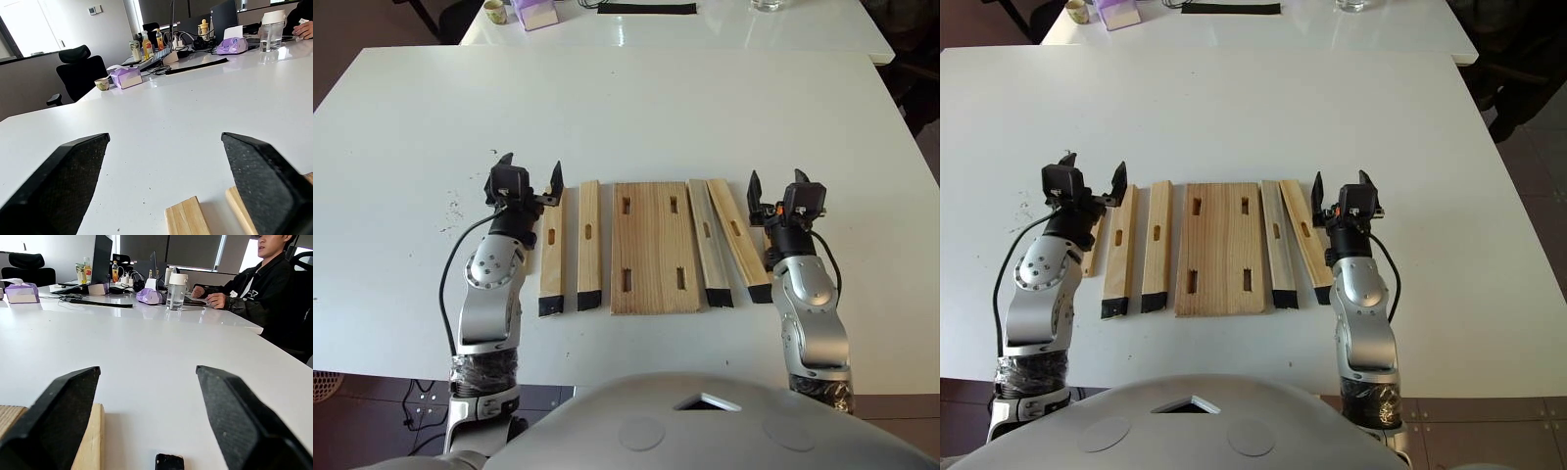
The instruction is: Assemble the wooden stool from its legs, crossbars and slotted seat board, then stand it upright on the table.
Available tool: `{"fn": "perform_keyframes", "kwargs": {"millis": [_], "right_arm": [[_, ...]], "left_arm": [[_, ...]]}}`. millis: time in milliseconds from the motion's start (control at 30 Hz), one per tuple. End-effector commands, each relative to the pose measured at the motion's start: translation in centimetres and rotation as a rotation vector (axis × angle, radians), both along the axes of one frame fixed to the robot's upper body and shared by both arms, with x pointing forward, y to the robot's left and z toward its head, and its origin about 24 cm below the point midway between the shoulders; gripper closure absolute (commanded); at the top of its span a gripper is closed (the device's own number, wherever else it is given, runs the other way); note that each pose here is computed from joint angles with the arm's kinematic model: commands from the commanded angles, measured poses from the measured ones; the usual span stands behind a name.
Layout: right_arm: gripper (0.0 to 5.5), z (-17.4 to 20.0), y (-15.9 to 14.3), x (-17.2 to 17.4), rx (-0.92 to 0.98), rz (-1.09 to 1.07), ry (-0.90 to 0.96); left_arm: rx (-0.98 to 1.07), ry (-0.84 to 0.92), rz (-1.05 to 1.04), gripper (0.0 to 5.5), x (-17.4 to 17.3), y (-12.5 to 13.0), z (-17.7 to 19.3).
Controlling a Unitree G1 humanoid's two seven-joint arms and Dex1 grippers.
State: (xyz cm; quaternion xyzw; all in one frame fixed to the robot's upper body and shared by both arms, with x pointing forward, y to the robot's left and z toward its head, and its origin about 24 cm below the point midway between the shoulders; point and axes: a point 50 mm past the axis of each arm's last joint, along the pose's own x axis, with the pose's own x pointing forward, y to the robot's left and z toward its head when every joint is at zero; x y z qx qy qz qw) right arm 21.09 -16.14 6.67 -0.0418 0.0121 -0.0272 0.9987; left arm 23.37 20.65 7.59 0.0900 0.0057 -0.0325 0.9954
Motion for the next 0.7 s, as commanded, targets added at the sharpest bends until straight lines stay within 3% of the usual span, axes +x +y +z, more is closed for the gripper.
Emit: {"fn": "perform_keyframes", "kwargs": {"millis": [33, 100, 367, 533, 700], "right_arm": [[1.87, -0.1, 0.2, 0.2, 0.000, -0.026, -0.009], [1.87, -0.3, 0.4, -0.1, -0.002, -0.035, -0.008], [1.87, -1.2, -0.2, -3.2, 0.005, -0.160, 0.040], [1.87, -1.4, 0.3, -4.0, 0.014, -0.167, 0.057], [1.87, -1.1, -0.1, -3.9, 0.005, -0.155, 0.058]], "left_arm": [[0.015, 0.030, -0.013, 1.25, -0.2, 0.6, 0.1], [0.028, 0.052, -0.028, 1.25, -0.5, 0.8, 0.0], [0.152, 0.371, -0.031, 1.25, -6.2, 5.7, 0.5], [0.149, 0.508, -0.102, 1.25, -7.9, 4.8, -0.5], [0.126, 0.593, -0.043, 1.25, -8.9, 4.9, -2.0]]}}
